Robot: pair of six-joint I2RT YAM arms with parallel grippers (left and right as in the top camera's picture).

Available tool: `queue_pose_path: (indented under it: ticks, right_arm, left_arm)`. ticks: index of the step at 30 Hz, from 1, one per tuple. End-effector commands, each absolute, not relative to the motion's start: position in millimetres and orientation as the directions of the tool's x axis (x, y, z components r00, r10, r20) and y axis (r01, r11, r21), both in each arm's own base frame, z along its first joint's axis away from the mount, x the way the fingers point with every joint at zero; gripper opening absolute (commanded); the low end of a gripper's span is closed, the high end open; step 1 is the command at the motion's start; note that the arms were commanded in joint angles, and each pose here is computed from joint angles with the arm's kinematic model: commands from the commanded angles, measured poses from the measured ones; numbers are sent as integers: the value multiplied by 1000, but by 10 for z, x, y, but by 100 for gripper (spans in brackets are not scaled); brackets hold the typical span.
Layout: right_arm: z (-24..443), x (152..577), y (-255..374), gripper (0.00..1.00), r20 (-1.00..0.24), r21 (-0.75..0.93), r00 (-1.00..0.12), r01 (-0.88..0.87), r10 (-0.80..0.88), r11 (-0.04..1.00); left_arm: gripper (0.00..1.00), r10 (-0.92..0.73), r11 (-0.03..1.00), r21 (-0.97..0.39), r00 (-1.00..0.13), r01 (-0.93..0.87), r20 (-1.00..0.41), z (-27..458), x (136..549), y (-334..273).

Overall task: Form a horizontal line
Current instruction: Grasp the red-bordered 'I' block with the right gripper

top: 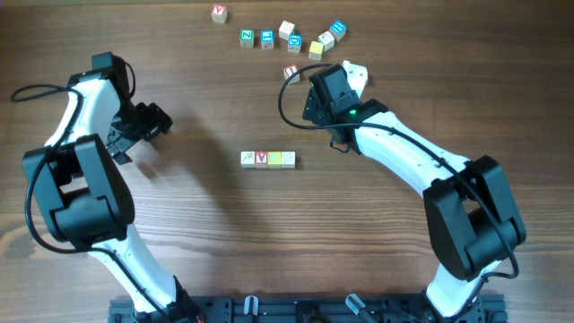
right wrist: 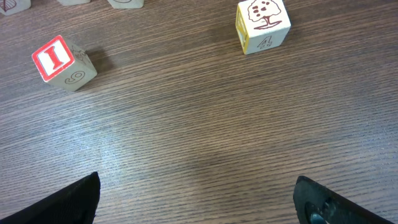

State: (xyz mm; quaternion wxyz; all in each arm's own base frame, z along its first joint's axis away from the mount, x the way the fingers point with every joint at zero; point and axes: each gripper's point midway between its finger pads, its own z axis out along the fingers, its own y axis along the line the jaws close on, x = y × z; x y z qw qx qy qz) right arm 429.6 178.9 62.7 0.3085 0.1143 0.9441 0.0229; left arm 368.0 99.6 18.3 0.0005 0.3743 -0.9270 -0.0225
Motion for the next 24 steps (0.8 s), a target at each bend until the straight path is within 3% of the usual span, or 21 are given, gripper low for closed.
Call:
queue_pose_path:
  ticks: [1,10,14,18,19,20,21,24]
  right_arm:
    - [786,4347,1788,100,-609,123,-757,202,235,972]
    - [786,4347,1788,100,-609,123,-757,202,235,972]
    - [943,4523,1979,100,-635,270,-698,201,331,941]
    - [970,4550,1993,100,-646,273,-691,189,326,943]
    - [1013,4566,2018,84,-676,217,-701,106,228,970]
    - [1070,4586,2086,43,-696,200,-700,31,164,979]
    - [1101,4594,2113,27,-699,208,-697,17,161,978]
    - [1294,4665,2175,4,-728,177,-679,-48,98,983]
  left_arm:
    - [100,-697,715,46,-717,-697,-28,215,3682,1024]
    - [100,-697,715,46,-717,-697,-28,215,3682,1024]
    - [100,-697,715,46,-717,-697,-28,215,3682,1024]
    - [100,-697,715,46,-717,-697,-29,215,3683,1024]
    - [100,-697,715,46,-717,-697,-28,215,3682,1024]
    - [100,-697,715,46,-717,-697,-28,215,3682,1024]
    - [100,-697,715,46,-717,-697,-29,215,3683,1024]
    - [100,-697,715,46,-717,-697,-29,215,3683,1024]
